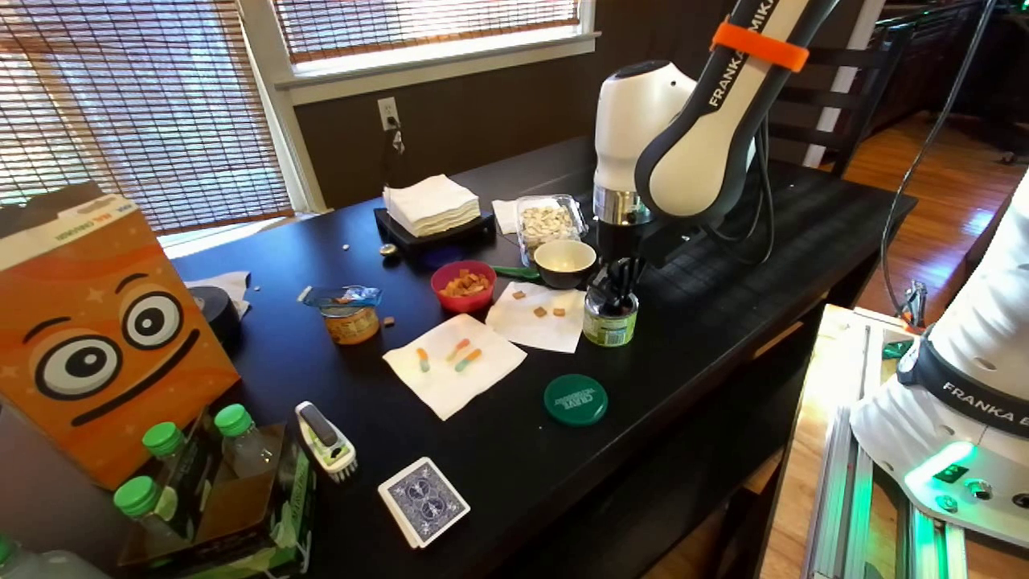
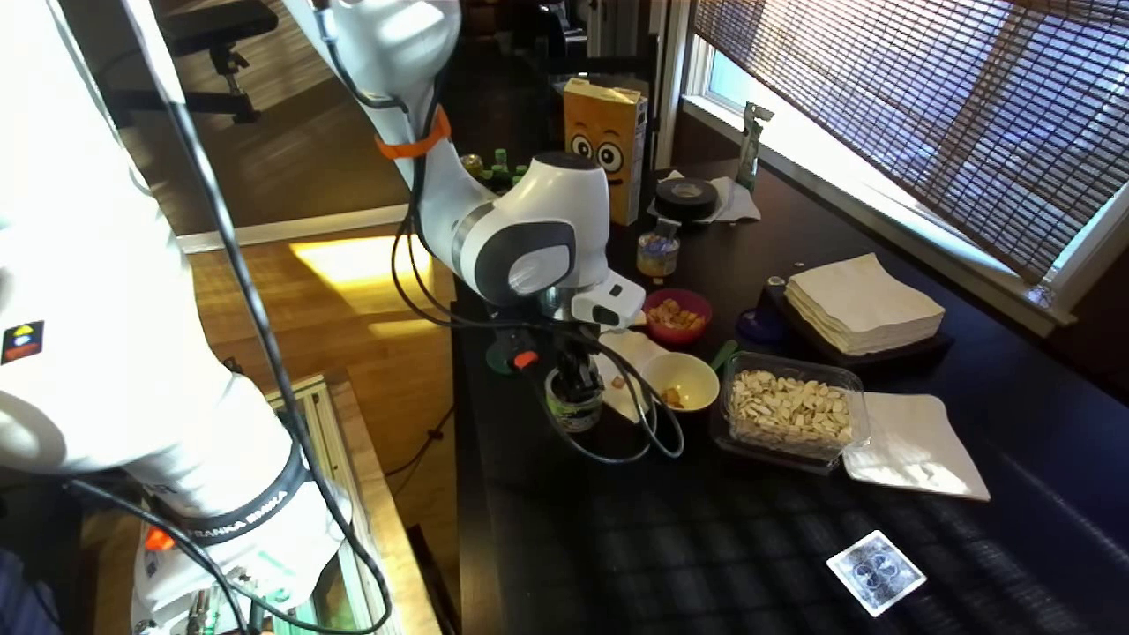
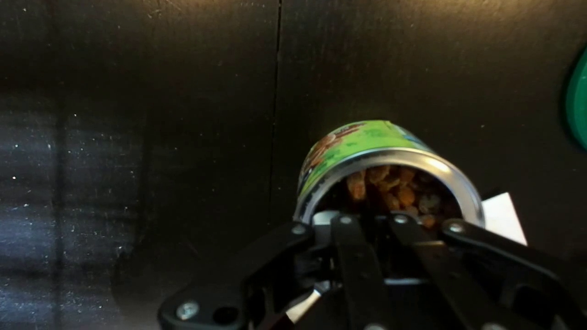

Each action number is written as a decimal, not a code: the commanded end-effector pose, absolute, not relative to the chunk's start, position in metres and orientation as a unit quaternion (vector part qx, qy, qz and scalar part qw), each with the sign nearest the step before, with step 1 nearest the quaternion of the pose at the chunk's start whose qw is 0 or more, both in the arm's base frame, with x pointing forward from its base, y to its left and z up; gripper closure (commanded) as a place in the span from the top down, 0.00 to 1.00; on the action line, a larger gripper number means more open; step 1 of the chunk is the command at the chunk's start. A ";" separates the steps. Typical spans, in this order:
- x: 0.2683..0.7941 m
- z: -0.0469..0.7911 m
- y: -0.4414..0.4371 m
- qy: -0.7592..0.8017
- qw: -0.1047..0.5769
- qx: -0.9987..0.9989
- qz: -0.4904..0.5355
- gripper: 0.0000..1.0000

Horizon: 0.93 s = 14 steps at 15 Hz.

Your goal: Open the yellow can then place some of the contents in the can into the white bowl.

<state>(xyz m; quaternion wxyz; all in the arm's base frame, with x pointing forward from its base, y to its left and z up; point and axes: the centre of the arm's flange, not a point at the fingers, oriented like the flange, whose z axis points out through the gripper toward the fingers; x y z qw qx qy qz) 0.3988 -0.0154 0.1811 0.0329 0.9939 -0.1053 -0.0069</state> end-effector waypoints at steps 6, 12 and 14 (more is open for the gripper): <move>0.400 0.190 -0.015 -0.114 0.040 0.993 -0.006 0.02; 0.401 0.206 -0.020 -0.130 0.036 0.991 -0.009 0.02; 0.399 0.214 -0.021 -0.137 0.030 0.990 -0.016 0.02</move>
